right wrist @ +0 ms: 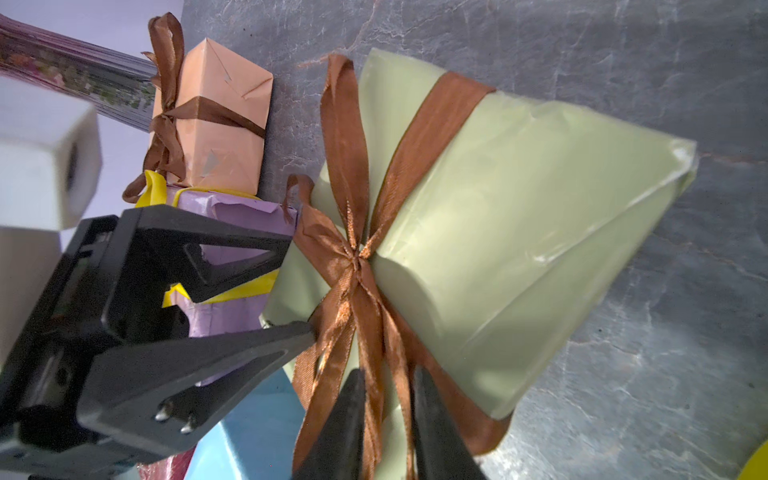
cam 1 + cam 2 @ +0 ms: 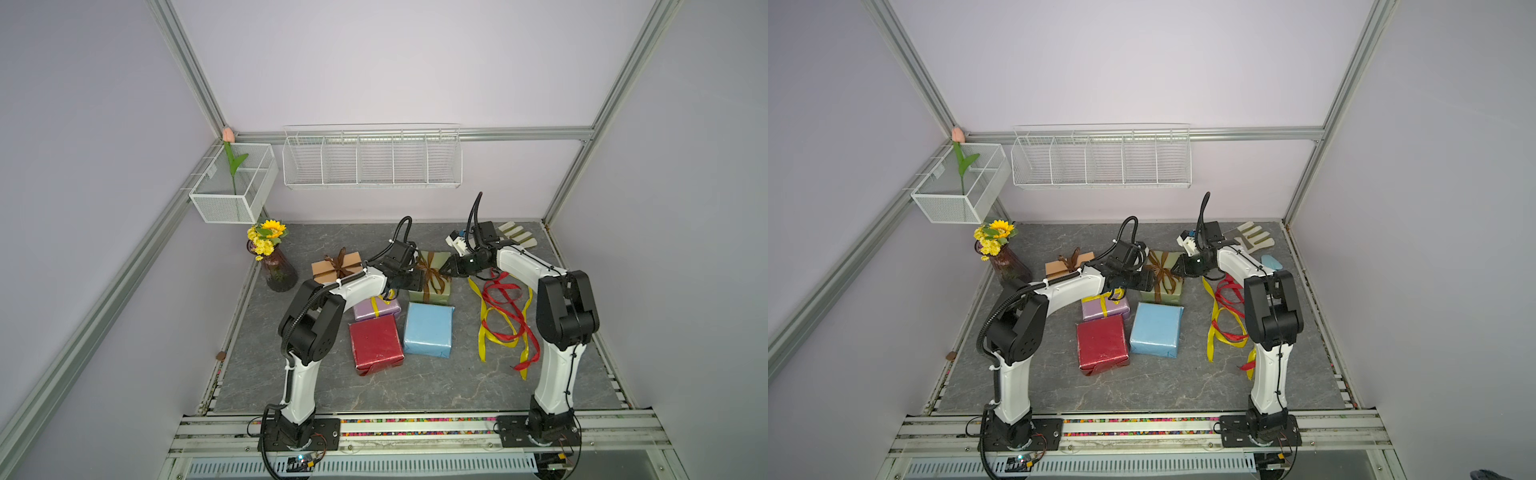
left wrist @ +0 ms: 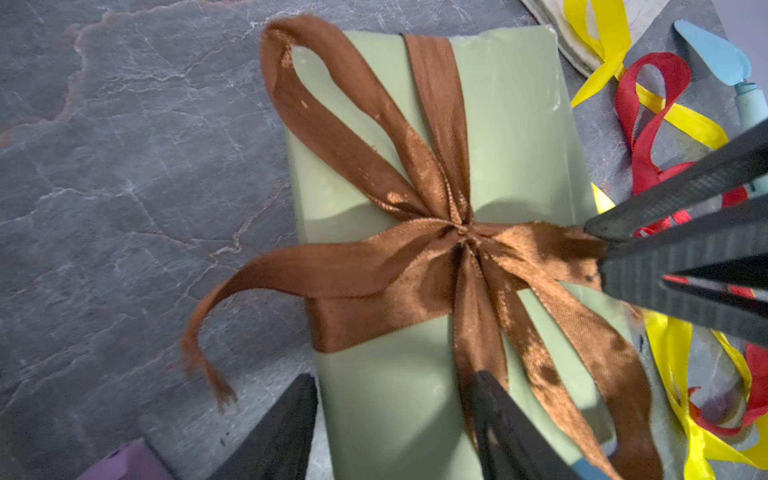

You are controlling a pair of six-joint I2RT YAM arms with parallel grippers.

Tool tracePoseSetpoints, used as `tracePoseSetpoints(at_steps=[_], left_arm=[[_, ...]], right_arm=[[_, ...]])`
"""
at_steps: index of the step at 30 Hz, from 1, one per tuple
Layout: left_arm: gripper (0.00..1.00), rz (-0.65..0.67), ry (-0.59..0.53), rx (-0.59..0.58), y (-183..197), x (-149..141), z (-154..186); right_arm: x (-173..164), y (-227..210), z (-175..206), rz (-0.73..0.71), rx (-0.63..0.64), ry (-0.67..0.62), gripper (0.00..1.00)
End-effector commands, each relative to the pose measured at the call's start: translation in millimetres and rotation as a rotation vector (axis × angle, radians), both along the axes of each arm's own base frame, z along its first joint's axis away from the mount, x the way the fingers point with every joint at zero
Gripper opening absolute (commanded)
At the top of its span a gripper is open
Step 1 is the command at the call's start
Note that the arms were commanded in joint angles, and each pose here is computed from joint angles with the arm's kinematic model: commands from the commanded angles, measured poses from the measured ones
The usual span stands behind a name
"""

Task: Untie the ribbon bows on the gift boxes
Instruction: Untie the ribbon from the gift box.

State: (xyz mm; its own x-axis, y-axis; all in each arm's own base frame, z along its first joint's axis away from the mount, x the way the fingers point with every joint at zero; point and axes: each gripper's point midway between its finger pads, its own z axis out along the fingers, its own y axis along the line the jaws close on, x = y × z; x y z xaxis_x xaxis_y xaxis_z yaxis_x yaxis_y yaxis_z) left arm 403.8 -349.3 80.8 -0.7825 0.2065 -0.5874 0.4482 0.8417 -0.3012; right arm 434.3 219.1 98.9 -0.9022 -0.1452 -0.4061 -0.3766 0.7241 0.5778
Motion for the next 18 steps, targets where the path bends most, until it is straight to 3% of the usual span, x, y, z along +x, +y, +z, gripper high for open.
tracePoseSetpoints(at_steps=[1, 12, 18], left_arm=[[0.61, 0.018, 0.003, 0.031, 7.3, -3.4, -3.2], [0.60, 0.028, 0.007, 0.034, 9.6, -4.8, -5.5], [0.60, 0.030, 0.003, 0.033, 10.8, -5.6, -5.1]], right_arm=[[-8.4, 5.8, -4.2, 0.023, 0.027, 0.040, 0.21], [-12.2, 3.0, -11.9, 0.027, 0.001, 0.061, 0.23], [-14.0, 5.2, -11.6, 0.035, 0.017, 0.067, 0.15]])
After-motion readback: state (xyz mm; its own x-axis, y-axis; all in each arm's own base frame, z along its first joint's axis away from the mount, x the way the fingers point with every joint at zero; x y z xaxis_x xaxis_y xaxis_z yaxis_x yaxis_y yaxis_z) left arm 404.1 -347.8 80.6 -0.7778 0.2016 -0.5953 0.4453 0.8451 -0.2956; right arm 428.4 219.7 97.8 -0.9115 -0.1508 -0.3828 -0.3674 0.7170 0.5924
